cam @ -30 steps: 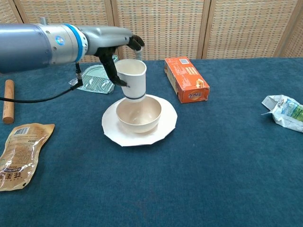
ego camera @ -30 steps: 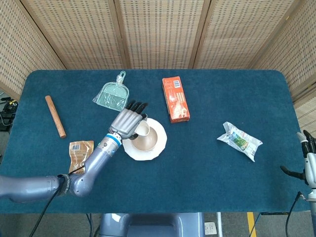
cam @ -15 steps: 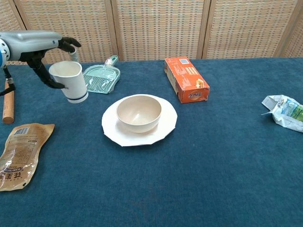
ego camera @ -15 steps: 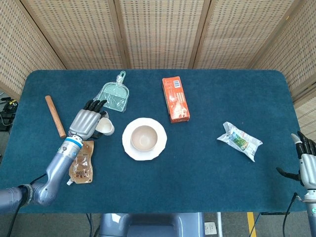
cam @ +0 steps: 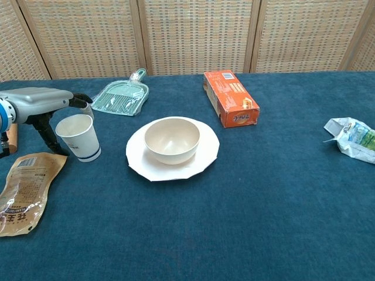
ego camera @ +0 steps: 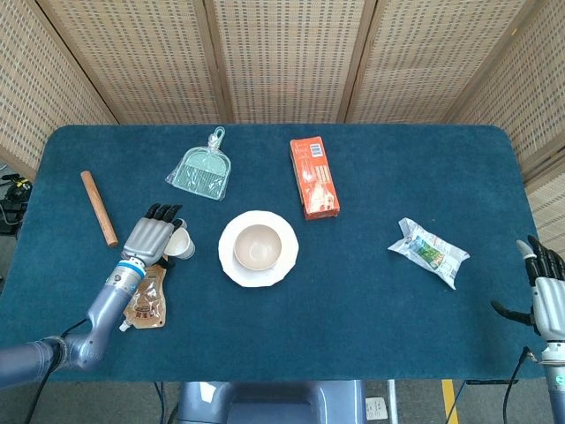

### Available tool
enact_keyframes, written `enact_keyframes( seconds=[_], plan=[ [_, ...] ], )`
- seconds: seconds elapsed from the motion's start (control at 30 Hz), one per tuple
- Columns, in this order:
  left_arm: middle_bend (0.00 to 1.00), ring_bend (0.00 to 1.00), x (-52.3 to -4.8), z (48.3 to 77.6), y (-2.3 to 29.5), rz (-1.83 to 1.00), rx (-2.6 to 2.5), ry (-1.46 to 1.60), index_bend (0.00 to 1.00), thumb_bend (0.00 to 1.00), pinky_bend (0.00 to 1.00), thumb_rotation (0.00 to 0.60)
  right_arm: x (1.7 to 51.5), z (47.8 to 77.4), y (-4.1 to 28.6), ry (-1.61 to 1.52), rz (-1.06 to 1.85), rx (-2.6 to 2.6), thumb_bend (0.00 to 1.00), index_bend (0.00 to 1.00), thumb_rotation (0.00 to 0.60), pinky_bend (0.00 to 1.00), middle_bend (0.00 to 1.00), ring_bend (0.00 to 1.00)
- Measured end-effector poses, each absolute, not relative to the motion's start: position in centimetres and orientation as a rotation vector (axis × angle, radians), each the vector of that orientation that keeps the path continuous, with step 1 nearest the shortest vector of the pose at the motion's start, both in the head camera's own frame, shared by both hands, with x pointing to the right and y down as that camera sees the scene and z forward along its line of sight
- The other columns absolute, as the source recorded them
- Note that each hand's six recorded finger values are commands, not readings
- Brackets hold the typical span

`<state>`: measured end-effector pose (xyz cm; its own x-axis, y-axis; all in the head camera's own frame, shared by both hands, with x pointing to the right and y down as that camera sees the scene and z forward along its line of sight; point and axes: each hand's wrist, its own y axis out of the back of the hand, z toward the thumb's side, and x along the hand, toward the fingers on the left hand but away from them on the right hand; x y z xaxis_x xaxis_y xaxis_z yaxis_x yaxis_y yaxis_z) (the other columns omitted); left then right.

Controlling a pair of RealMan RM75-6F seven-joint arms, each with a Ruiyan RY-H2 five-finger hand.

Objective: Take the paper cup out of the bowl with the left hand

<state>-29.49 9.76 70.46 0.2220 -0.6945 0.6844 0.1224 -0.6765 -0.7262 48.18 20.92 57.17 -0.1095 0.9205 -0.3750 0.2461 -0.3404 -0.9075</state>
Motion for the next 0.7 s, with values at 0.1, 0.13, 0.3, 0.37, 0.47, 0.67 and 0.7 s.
enact_keyframes(
  seconds=[0.1, 0.13, 0.3, 0.37, 0.47, 0.67, 0.7],
  plan=[
    [0.0, 0.0, -29.9, 70.2, 10.0, -1.533, -1.812, 0.541, 0.03, 0.04, 0.0, 0.6, 47.9, 57.0, 21.0, -1.295, 1.48, -1.586, 0.13, 0.0, 0.6, 0.0, 0.0, 0.0],
    [0.0, 0.0, -30.0, 70.1, 10.1, -1.532, -1.812, 0.549, 0.01, 0.04, 0.0, 0.6, 47.8, 57.0, 21.0, -1.294, 1.476, -1.588, 0.13, 0.0, 0.6, 0.0, 0.0, 0.0],
    [0.0, 0.0, -30.9, 67.9, 10.2, -1.499, -1.806, 0.645, 0.0, 0.04, 0.0, 0.6, 46.9, 56.8, 21.2, -1.273, 1.453, -1.606, 0.13, 0.0, 0.6, 0.0, 0.0, 0.0],
    [0.0, 0.0, -31.5, 66.7, 10.2, -1.477, -1.793, 0.693, 0.0, 0.04, 0.0, 0.6, 46.6, 56.8, 21.4, -1.258, 1.452, -1.612, 0.13, 0.0, 0.6, 0.0, 0.0, 0.0],
    [0.0, 0.0, -32.9, 64.5, 10.7, -1.439, -1.746, 0.777, 0.0, 0.04, 0.0, 0.6, 46.1, 56.9, 21.6, -1.235, 1.449, -1.62, 0.13, 0.0, 0.6, 0.0, 0.0, 0.0],
    [0.0, 0.0, -37.7, 60.7, 14.2, -1.431, -1.601, 0.93, 0.0, 0.04, 0.0, 0.6, 45.3, 57.1, 22.2, -1.188, 1.456, -1.629, 0.13, 0.0, 0.6, 0.0, 0.0, 0.0],
    [0.0, 0.0, -38.7, 60.3, 15.4, -1.44, -1.587, 0.95, 0.0, 0.04, 0.0, 0.6, 45.0, 57.0, 22.2, -1.181, 1.455, -1.629, 0.13, 0.0, 0.6, 0.0, 0.0, 0.0]
  ],
)
